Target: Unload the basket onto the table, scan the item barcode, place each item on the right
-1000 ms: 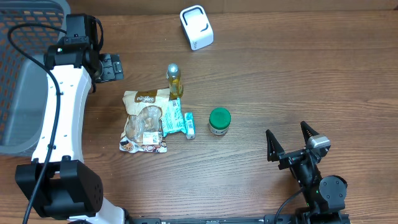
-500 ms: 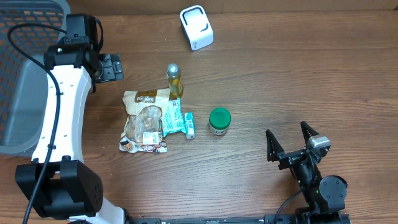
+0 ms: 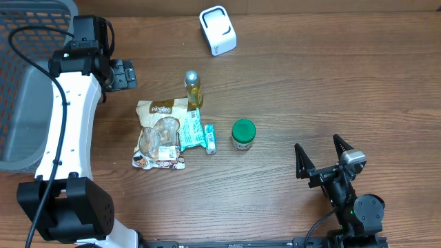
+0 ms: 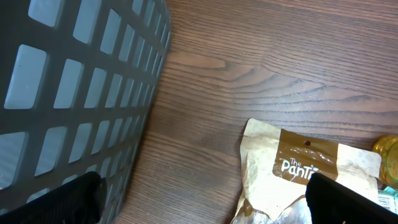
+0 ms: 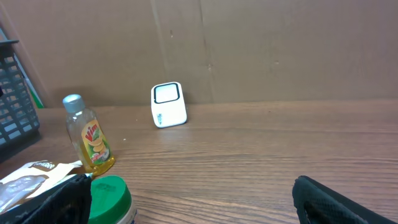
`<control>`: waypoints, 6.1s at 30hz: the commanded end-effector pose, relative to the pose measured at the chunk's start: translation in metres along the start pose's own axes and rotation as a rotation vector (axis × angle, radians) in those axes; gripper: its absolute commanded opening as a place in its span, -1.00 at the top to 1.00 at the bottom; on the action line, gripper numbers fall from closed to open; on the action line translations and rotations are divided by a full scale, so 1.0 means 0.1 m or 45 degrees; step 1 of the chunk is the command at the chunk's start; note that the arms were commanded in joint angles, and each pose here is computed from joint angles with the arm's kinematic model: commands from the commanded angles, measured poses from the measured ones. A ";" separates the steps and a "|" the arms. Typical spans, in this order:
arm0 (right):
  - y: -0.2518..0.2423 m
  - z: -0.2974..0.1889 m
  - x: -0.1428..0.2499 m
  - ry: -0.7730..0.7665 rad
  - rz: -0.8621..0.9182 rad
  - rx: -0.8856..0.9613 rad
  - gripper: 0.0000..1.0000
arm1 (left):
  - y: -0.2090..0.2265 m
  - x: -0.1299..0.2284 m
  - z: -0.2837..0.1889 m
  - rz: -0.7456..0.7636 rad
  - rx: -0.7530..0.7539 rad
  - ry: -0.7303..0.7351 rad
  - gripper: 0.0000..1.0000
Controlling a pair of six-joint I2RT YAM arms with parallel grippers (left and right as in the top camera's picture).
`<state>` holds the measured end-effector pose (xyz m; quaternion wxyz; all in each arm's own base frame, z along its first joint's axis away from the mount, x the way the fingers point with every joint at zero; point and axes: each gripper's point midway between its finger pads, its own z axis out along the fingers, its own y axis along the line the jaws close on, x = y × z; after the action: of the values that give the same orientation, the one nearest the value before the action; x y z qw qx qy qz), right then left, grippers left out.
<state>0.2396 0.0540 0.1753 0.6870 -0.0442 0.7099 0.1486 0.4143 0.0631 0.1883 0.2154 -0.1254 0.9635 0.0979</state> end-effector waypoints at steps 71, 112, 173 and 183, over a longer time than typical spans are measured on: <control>-0.02 0.00 0.02 -0.005 -0.002 0.012 -1.00 | 0.04 -0.09 -0.10 -0.002 0.005 -0.041 -0.99; -0.02 0.00 0.02 -0.005 0.005 0.008 -1.00 | 0.04 -0.09 -0.10 -0.002 0.005 -0.041 -0.99; 0.49 0.47 -0.94 1.394 0.648 0.034 -1.00 | 0.04 -0.09 -0.10 -0.002 0.005 -0.041 -0.99; 0.29 0.60 -0.46 1.565 0.737 0.435 -1.00 | 0.04 -0.09 -0.10 -0.002 0.005 -0.041 -0.99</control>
<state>0.2881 0.0952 0.2286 0.0892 0.1387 0.9670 0.1940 0.4143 0.0627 0.1884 0.2152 -0.1250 0.9637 0.0966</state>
